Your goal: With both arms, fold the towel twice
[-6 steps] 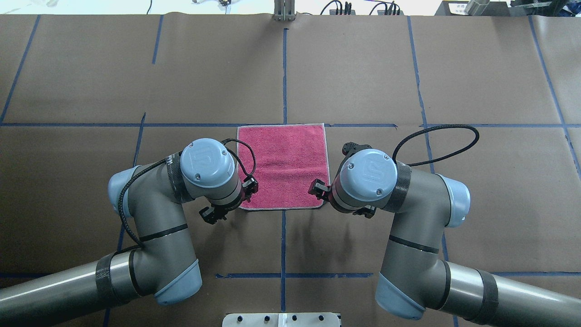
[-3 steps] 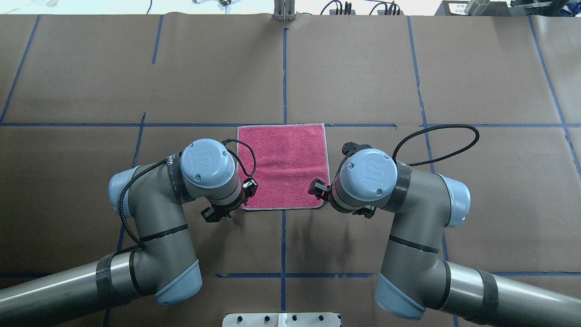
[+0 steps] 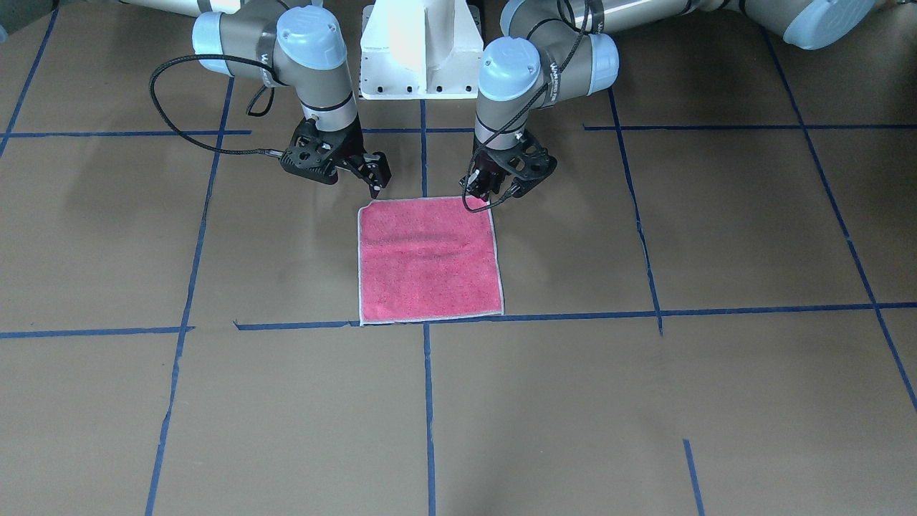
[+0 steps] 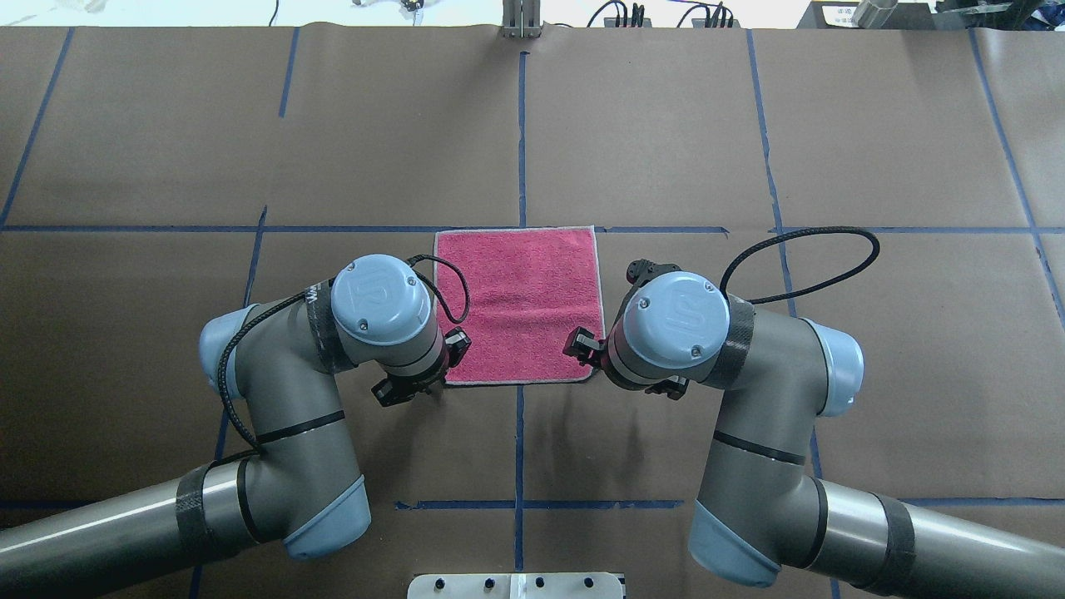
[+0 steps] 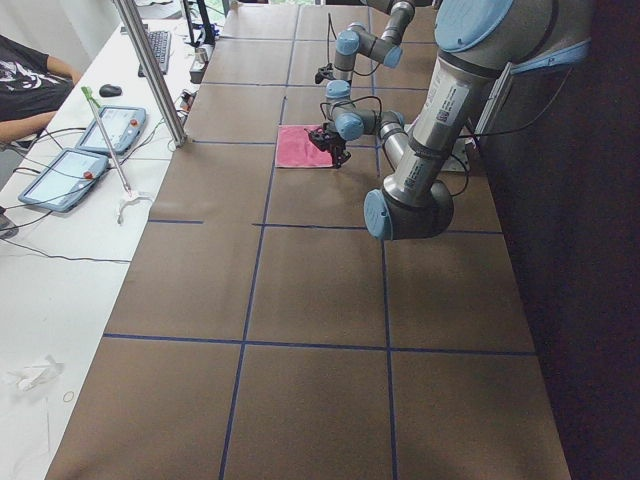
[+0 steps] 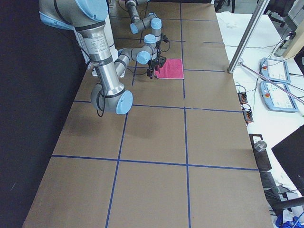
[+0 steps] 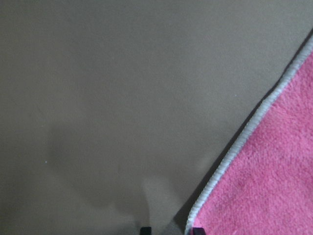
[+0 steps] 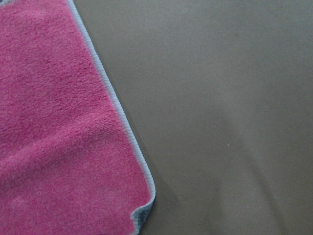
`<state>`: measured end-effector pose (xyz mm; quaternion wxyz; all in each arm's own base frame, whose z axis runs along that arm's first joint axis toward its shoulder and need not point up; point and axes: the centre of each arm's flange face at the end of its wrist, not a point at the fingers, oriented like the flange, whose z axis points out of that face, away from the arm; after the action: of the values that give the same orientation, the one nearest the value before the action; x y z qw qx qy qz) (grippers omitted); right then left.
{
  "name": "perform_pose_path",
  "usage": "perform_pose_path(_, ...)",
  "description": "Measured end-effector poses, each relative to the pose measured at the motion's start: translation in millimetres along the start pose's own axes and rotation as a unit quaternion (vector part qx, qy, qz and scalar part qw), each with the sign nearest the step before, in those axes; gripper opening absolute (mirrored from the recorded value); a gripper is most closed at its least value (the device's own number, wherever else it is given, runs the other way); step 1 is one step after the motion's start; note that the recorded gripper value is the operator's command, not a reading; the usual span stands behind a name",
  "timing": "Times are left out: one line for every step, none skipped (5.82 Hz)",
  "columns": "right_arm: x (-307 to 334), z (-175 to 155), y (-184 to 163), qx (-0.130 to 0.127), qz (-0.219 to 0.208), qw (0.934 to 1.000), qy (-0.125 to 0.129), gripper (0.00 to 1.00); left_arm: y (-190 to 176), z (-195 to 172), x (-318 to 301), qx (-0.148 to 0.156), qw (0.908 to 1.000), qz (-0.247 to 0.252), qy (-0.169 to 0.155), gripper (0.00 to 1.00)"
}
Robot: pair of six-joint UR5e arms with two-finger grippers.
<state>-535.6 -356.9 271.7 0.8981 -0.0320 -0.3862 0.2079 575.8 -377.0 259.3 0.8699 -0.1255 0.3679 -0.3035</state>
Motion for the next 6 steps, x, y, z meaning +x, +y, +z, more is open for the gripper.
perform_pose_path(-0.2, -1.9, 0.2, 0.000, 0.000, 1.0000, -0.001, 1.00, 0.2, -0.3, 0.3, 0.000, 1.0000, 0.000, 0.000, 0.30)
perform_pose_path(-0.4, -2.9, 0.2, 0.000, 0.000, 1.0000, -0.002, 1.00, 0.4, -0.5, 0.7, 0.000, 1.0000, 0.000, 0.001, 0.30)
perform_pose_path(-0.4, -3.2, 0.2, -0.001, 0.000, 1.0000, -0.002, 1.00, 0.5, -0.6, 1.0, 0.000, 1.0000, -0.001, 0.001, 0.30)
perform_pose_path(-0.1, -3.1, 0.2, 0.000, 0.000, 1.0000, -0.002, 1.00, 0.0, 0.9, 1.2, 0.000, 1.0000, -0.001, 0.001, 0.30)
perform_pose_path(0.0, -3.0, 0.1, 0.000, 0.001, 1.0000, -0.002, 1.00, -0.6, 3.7, 2.0, 0.000, 1.0000, 0.000, 0.003, 0.30)
perform_pose_path(-0.1, -3.0, 0.3, -0.001, 0.001, 1.0000, -0.002, 1.00, -1.1, 5.7, 3.1, -0.001, 1.0000, 0.000, 0.006, 0.30)
